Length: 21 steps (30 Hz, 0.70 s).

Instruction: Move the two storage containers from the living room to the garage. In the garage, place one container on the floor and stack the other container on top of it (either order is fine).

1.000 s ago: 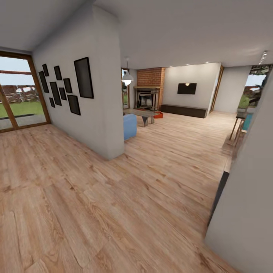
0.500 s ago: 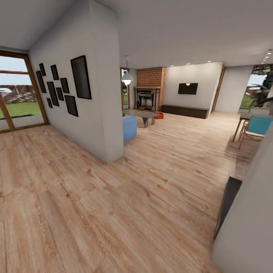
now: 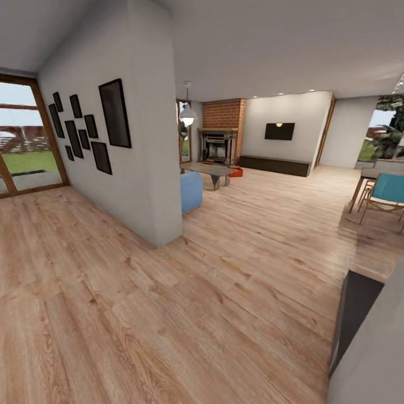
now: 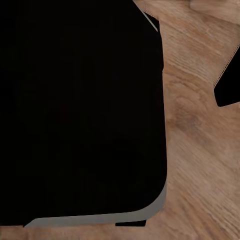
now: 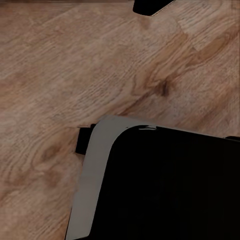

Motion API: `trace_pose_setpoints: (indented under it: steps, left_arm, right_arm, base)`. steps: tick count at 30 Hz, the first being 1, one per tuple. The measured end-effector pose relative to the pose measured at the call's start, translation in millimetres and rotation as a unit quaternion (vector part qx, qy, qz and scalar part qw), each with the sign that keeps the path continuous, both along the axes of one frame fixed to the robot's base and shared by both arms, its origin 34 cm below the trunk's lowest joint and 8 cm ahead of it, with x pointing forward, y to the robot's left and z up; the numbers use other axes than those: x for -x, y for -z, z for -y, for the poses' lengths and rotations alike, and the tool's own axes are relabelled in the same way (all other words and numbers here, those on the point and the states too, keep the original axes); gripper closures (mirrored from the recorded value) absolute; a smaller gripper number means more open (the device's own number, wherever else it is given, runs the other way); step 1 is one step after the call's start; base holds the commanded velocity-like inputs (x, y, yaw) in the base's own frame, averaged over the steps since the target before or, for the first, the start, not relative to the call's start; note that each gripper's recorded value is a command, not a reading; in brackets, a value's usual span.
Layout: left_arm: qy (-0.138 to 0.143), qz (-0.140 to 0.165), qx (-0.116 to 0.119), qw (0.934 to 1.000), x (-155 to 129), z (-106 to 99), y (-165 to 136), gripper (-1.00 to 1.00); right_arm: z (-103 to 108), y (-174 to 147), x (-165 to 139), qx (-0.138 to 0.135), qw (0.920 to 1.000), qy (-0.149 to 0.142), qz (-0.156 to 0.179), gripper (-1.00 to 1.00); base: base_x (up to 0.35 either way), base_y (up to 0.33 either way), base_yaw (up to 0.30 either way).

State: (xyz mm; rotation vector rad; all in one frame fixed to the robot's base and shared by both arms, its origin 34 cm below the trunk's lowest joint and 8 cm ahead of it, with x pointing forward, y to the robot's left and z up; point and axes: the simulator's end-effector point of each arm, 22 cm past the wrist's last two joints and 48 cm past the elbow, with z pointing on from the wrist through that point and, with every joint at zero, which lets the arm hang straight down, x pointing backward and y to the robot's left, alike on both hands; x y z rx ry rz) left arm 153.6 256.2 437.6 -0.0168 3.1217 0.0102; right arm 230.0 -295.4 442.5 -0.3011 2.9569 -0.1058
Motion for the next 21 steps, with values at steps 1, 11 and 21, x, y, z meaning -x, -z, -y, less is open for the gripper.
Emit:
trace_pose_setpoints:
  steps: [1, 11, 21]
  left_arm:
    - [0.0, 0.0, 0.0, 1.0, 0.0, 0.0, 0.0, -1.0]
    - [0.0, 0.0, 0.0, 1.0, 0.0, -0.1, 0.0, -1.0]
    - [0.0, 0.0, 0.0, 1.0, 0.0, -0.2, 0.0, -1.0]
  right_arm:
    - [-0.1, 0.0, 0.0, 0.0, 1.0, 0.0, 0.0, -1.0]
    - [0.9, 0.0, 0.4, 0.001, 1.0, 0.0, 0.0, -1.0]
    - [-1.4, 0.1, 0.4, -0.001, 1.0, -0.007, -0.001, -1.0]
  base:
    - [0.323, 0.0, 0.0]
    - [0.323, 0.0, 0.0]
    - [0.323, 0.0, 0.0]
